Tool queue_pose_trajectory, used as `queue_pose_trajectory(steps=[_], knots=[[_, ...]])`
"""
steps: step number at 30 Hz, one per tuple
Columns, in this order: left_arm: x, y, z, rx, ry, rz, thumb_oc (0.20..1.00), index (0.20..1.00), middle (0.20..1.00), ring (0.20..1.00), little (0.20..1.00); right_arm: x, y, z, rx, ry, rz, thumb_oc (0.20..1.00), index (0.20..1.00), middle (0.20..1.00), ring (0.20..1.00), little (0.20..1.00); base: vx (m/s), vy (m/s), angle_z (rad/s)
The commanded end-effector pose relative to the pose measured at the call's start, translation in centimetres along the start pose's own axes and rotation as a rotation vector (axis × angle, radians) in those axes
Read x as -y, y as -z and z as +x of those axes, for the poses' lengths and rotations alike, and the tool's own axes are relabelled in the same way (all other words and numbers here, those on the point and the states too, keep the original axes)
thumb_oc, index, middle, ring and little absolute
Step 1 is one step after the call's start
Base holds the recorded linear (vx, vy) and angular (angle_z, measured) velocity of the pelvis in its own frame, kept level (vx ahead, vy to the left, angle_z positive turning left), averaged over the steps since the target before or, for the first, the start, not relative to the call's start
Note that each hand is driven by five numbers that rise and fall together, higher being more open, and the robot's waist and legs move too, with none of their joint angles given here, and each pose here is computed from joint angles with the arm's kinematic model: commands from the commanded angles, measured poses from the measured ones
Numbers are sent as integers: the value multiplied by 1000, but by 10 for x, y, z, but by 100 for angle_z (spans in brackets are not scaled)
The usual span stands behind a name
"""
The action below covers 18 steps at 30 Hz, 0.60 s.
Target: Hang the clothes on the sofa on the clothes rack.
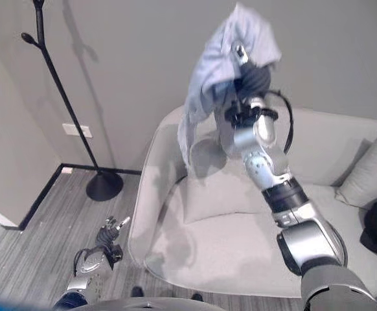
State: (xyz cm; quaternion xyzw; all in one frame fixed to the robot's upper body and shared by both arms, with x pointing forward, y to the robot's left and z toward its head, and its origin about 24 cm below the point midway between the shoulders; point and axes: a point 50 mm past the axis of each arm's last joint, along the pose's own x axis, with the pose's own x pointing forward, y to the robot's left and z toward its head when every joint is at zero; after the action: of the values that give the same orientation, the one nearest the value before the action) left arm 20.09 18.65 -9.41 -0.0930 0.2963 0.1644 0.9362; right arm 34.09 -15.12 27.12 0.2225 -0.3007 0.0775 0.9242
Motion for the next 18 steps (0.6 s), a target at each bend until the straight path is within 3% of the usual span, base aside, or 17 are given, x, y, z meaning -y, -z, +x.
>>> queue_pose_trajectory(steps=[1,12,18], knots=[[7,-48,12,211,-15,81,1000,1000,1000,1000,1000,-30,-47,35,205,-67,-35,200,200,200,200,200,-12,-13,-5],[34,-131,19,546,-99,153,1000,1000,1000,1000,1000,-71,-65,54,277,-158,3,200,200,200,200,200,-4,-11,-10],[94,-166,1,667,78,13,1000,1000,1000,1000,1000,-95,-56,39,256,-264,82,200,200,200,200,200,2,-3,-8]])
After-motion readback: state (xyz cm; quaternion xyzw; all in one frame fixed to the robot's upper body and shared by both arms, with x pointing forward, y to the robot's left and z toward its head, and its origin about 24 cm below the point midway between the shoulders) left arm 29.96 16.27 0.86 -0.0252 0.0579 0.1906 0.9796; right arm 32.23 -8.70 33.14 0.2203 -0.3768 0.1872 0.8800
